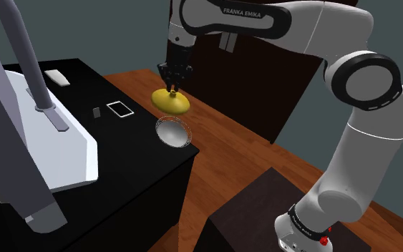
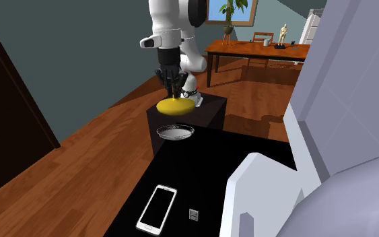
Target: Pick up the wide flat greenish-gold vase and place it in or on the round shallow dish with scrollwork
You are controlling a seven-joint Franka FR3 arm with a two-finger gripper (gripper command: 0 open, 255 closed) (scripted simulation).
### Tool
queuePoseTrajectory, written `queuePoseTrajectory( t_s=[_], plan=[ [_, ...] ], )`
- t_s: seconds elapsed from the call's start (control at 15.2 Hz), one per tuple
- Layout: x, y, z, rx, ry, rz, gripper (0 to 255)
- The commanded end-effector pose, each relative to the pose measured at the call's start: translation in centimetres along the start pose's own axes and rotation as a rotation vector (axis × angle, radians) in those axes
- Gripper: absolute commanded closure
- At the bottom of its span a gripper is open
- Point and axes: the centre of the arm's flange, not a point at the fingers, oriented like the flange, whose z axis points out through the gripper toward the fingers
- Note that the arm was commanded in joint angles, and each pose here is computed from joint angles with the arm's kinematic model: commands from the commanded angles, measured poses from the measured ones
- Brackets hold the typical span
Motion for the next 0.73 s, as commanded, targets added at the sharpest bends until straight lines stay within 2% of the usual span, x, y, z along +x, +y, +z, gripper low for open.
queuePoseTrajectory(
  t_s=[0.0,0.66],
  plan=[
    [0.0,1.0,0.0,0.000,0.000,-0.001,255],
    [-0.1,1.4,5.2,0.000,0.000,-0.001,255]
  ],
)
